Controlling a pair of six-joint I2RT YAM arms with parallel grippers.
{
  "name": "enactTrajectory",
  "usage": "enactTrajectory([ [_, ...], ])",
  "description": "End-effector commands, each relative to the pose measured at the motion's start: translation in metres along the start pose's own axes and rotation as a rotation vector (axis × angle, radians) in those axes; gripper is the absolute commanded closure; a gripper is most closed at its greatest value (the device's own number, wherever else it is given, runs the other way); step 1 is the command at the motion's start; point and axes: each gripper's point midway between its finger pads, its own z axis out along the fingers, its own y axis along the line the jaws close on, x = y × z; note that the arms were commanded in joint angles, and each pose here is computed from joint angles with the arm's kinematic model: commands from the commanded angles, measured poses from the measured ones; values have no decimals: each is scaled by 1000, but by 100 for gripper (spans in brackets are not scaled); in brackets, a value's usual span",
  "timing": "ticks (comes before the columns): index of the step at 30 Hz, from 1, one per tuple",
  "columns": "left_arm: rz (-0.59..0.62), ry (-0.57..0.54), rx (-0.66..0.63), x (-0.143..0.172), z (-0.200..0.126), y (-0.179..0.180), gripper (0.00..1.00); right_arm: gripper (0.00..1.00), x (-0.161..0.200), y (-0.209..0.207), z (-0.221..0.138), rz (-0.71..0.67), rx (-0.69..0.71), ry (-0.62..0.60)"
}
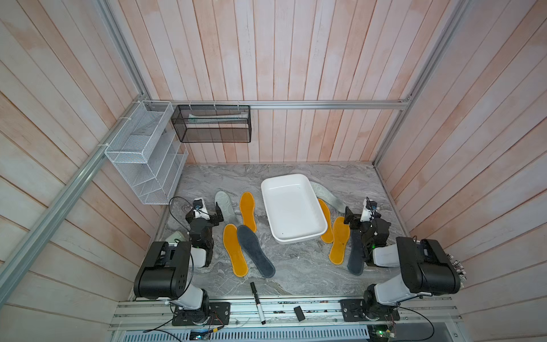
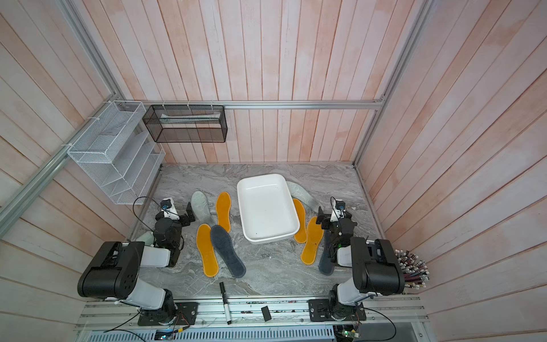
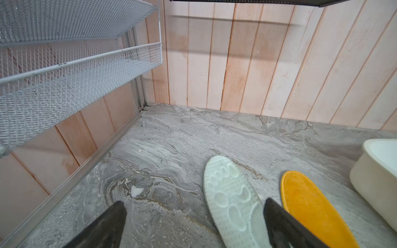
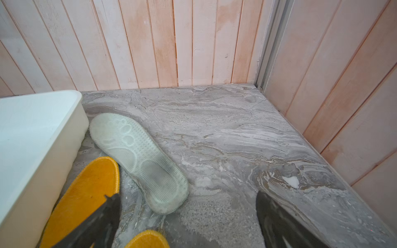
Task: Put the insoles into the storage box
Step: Pick up the insole from the center of the board.
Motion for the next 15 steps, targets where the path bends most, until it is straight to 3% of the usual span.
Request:
enactTrajectory([
  [1, -7, 2, -11, 3, -1, 3, 0, 2, -12, -2, 3, -1, 9, -30],
  [15, -8, 1, -11, 3, -1, 3, 0, 1, -13, -2, 3, -4, 7, -32],
])
